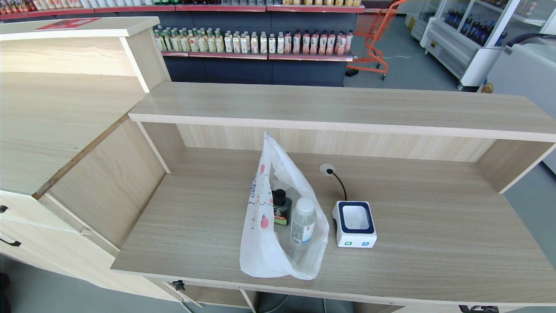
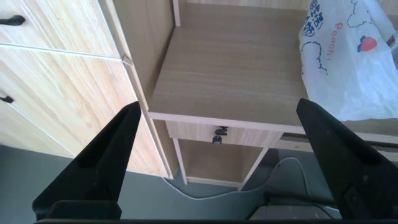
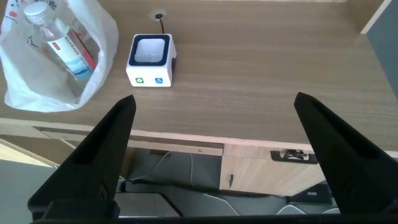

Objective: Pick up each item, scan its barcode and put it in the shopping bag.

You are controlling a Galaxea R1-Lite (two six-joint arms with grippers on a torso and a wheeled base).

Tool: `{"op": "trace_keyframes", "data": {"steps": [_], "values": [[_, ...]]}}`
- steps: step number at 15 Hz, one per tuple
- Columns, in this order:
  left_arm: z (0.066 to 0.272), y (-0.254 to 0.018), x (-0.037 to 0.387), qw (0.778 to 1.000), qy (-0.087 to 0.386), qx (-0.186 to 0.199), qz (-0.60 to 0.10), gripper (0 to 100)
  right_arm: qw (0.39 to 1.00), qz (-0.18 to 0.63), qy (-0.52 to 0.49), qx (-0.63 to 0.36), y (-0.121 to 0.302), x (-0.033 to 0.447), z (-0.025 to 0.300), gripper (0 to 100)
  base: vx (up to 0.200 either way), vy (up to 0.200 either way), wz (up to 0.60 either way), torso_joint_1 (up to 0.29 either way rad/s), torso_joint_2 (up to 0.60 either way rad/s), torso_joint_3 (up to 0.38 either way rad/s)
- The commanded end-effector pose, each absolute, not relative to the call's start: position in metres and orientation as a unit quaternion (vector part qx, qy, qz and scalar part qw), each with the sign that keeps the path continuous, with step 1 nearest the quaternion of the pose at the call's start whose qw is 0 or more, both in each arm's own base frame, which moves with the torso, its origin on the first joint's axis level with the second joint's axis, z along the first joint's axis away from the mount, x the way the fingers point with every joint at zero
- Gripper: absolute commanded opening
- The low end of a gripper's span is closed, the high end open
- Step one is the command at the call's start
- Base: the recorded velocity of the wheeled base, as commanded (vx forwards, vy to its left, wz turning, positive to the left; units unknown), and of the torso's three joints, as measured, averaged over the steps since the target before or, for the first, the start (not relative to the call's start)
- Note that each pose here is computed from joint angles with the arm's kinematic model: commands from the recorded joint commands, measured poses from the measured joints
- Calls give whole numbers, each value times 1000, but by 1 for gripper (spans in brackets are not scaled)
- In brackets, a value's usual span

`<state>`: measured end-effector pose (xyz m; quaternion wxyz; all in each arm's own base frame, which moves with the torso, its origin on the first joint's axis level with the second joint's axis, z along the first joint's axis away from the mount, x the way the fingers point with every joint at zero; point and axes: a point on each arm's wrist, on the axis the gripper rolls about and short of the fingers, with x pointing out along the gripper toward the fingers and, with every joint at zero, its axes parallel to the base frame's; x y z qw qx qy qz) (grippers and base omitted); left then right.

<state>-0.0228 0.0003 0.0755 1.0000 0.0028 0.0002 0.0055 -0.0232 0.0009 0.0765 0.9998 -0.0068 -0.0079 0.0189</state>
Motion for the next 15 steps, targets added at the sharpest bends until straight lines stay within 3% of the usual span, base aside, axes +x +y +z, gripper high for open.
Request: {"op": "trace_keyframes", "data": {"steps": [1, 7, 10, 12, 13, 15], "values": [[75, 0, -23, 1000, 0, 5, 6, 100, 1000, 20, -6, -7, 1, -23, 77, 100, 0, -200, 0, 2, 2, 7], [75, 0, -23, 1000, 0, 5, 6, 100, 1000, 20, -6, -7, 1, -23, 77, 100, 0, -200, 0, 3, 2, 3], [76, 0, -23, 1000, 2, 7, 5, 100, 1000, 20, -6, -7, 1, -23, 77, 100, 0, 0, 0, 0, 0, 0], [75, 0, -23, 1000, 0, 7, 5, 100, 1000, 18, -5, -5, 1, -23, 77, 100, 200, 0, 0, 2, 2, 2], [75, 0, -23, 1000, 0, 5, 5, 100, 1000, 18, -5, -5, 1, -23, 77, 0, 200, 0, 0, -17, 2, 2], [75, 0, -23, 1000, 0, 5, 5, 100, 1000, 18, -6, -9, 1, -23, 77, 0, 0, 0, 0, 0, 0, 0]]}}
